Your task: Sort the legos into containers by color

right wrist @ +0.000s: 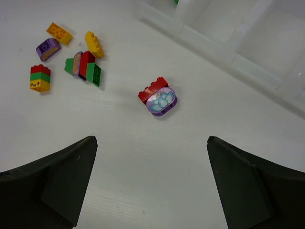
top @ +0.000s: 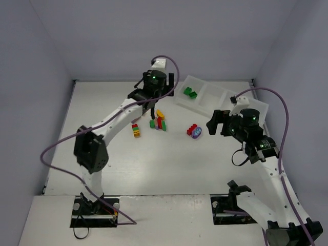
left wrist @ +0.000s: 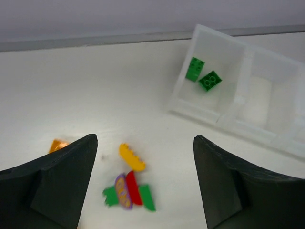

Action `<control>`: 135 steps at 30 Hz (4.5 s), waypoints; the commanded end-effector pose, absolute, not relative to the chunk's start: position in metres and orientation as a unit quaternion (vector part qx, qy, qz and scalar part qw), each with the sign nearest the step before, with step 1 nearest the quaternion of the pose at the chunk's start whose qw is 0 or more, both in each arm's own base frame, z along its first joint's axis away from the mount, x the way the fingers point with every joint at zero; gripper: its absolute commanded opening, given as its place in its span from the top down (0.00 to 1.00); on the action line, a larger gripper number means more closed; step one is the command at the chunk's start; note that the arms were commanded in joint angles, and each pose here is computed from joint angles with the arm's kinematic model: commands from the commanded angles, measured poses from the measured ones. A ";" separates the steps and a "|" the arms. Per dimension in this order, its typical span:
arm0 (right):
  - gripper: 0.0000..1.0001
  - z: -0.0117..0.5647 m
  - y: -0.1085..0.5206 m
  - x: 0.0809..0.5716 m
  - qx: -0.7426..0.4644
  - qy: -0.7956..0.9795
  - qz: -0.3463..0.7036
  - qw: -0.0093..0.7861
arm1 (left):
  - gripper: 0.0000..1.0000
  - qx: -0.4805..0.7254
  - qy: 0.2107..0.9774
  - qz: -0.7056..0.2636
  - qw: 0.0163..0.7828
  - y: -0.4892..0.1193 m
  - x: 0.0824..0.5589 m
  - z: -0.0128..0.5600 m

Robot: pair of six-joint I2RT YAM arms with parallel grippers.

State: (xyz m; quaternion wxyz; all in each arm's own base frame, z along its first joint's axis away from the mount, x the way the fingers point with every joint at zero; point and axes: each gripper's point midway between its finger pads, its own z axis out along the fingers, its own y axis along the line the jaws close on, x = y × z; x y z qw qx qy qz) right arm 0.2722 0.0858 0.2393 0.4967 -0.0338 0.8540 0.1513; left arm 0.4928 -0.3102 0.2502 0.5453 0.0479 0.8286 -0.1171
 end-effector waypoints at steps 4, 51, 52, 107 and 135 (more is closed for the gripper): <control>0.15 0.254 0.122 0.303 -0.052 0.848 0.200 0.489 | 0.25 -0.090 0.863 -0.069 0.492 -0.184 0.426 0.270; 1.00 0.109 0.322 0.523 -0.151 0.879 0.131 0.433 | 0.25 -0.116 0.918 -0.061 0.375 -0.073 0.306 0.204; 1.00 0.115 0.318 0.522 -0.149 0.878 0.130 0.437 | 0.25 -0.115 0.918 -0.060 0.374 -0.073 0.307 0.203; 0.44 0.226 0.160 0.451 -0.003 0.847 0.171 0.503 | 0.29 0.174 0.913 -0.108 0.351 -0.153 0.472 0.120; 0.41 0.275 0.247 0.399 -0.072 0.814 0.362 0.448 | 0.97 0.362 0.744 -0.191 0.529 -0.209 0.418 0.238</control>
